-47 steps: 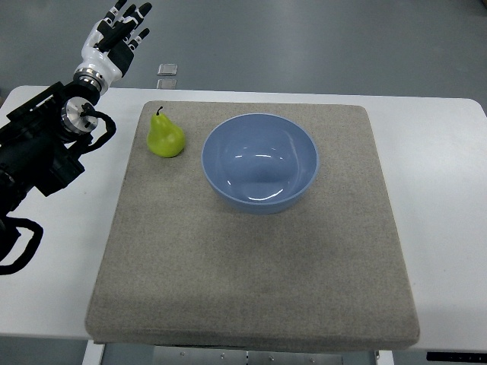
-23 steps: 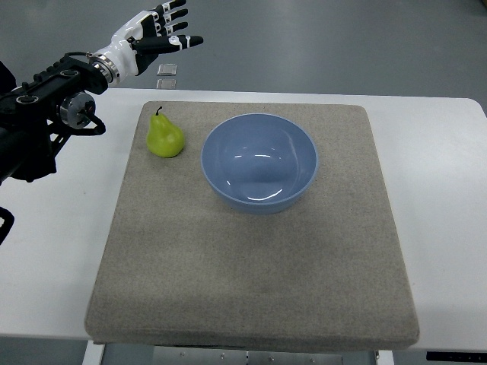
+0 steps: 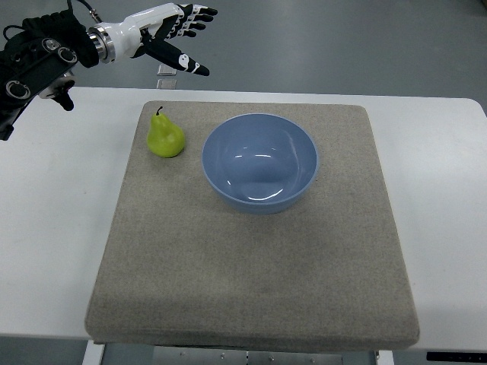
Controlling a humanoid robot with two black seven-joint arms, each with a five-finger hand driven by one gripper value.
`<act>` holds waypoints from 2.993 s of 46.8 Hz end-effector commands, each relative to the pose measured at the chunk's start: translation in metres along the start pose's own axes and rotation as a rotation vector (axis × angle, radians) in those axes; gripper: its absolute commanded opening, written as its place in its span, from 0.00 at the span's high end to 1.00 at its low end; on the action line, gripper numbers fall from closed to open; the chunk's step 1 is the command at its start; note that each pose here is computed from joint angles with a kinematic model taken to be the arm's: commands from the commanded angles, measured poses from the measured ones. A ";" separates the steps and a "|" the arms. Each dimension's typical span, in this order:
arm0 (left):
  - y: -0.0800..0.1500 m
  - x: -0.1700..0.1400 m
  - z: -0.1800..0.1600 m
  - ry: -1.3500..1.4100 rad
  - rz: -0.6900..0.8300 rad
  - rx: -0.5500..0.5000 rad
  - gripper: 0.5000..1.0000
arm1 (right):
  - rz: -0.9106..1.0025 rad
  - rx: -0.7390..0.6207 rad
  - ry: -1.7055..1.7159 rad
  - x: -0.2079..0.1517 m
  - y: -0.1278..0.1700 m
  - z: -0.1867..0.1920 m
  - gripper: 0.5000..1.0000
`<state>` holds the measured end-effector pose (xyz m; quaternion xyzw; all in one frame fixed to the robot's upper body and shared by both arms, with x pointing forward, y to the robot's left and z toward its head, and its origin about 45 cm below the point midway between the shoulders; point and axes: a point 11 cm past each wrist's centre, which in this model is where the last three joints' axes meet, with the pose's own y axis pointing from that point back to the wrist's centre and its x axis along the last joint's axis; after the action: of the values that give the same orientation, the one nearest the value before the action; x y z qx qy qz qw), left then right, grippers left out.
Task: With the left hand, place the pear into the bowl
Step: 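Raise the left hand and swing it over toward the yellow-green pear, then lower the left hand around the pear, fingers on either side, then close the left hand fingers on the pear and lift it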
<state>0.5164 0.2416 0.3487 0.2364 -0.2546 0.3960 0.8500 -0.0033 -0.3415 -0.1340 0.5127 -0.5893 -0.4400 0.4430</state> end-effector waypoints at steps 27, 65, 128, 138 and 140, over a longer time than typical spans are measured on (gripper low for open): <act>0.034 -0.003 -0.010 -0.550 -0.264 0.088 0.04 | 0.000 0.000 0.000 0.000 0.000 0.000 0.15; 0.047 -0.012 -0.048 -0.595 -0.297 0.150 0.04 | 0.000 0.000 0.000 0.000 0.000 0.000 0.15; 0.034 -0.055 -0.091 -0.526 -0.323 0.198 0.11 | 0.001 0.000 0.000 0.000 0.000 0.000 0.15; 0.036 -0.059 -0.096 -0.522 -0.333 0.205 0.20 | 0.000 0.000 0.000 0.000 0.000 0.000 0.15; 0.036 -0.059 -0.096 -0.524 -0.335 0.205 0.22 | 0.000 0.000 0.000 0.000 0.000 0.000 0.15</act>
<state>0.4787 0.2873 0.2473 0.4521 -0.3806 0.2015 0.7811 -0.0033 -0.3415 -0.1341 0.5127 -0.5893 -0.4401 0.4430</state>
